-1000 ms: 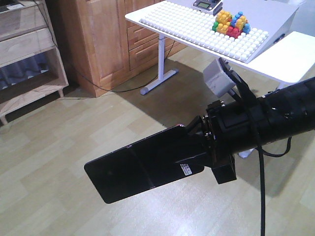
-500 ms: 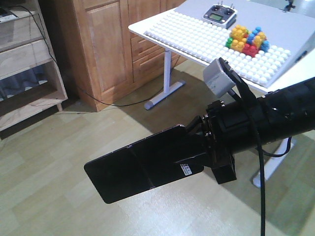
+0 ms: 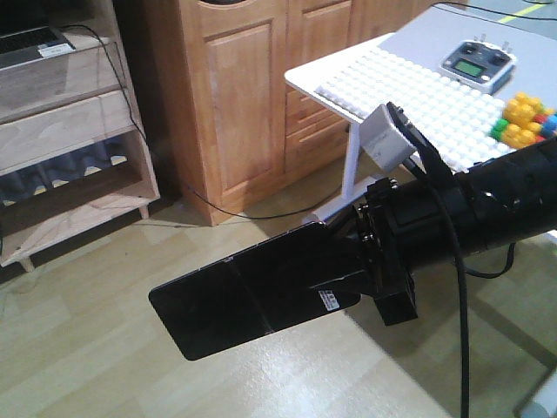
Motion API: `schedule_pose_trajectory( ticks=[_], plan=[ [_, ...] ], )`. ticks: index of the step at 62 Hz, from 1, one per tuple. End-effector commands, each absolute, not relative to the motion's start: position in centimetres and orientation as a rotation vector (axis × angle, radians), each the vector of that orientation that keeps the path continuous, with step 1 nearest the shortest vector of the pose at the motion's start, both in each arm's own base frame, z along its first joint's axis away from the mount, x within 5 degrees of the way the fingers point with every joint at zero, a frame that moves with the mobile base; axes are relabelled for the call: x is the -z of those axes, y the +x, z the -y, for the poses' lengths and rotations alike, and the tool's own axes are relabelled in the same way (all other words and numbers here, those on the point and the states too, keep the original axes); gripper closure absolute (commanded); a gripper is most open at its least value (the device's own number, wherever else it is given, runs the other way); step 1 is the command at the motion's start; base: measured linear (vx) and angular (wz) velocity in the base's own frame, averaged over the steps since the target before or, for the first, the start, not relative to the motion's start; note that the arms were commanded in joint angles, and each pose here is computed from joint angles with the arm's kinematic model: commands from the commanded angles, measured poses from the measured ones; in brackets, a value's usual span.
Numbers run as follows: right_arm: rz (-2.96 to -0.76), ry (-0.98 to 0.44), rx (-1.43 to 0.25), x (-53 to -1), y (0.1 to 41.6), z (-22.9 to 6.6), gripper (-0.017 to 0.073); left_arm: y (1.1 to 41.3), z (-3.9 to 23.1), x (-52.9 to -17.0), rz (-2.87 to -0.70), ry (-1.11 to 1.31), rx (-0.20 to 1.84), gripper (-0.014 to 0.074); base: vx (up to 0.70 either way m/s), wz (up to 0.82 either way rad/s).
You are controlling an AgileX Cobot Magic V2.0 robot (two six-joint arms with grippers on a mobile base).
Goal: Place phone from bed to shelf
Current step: 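Turn the base past the white pegboard desk toward the wooden shelf, then approach the shelf with the laptop, phone held in the right gripper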
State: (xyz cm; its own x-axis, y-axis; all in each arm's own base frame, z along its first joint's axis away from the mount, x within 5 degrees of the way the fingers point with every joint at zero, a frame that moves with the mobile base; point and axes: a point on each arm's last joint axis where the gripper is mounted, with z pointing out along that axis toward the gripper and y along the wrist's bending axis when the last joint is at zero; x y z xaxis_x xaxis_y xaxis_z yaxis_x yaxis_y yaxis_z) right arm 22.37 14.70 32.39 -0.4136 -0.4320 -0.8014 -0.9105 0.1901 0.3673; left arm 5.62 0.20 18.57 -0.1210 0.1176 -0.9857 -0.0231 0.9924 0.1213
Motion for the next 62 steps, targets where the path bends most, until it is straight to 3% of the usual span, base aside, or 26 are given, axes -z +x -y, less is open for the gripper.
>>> schedule_pose_trajectory(
  ticks=[1,62],
  plan=[
    [-1.821,-1.258,-1.270,-34.70,21.20,-14.82,0.0561,5.49,-0.18,-20.03,-1.581,0.058,-0.112,0.0592,0.41,0.24],
    [-1.821,-1.258,-1.270,-34.70,21.20,-14.82,0.0561,5.49,-0.18,-20.03,-1.581,0.058,-0.112,0.0592,0.38,0.28]
  ],
)
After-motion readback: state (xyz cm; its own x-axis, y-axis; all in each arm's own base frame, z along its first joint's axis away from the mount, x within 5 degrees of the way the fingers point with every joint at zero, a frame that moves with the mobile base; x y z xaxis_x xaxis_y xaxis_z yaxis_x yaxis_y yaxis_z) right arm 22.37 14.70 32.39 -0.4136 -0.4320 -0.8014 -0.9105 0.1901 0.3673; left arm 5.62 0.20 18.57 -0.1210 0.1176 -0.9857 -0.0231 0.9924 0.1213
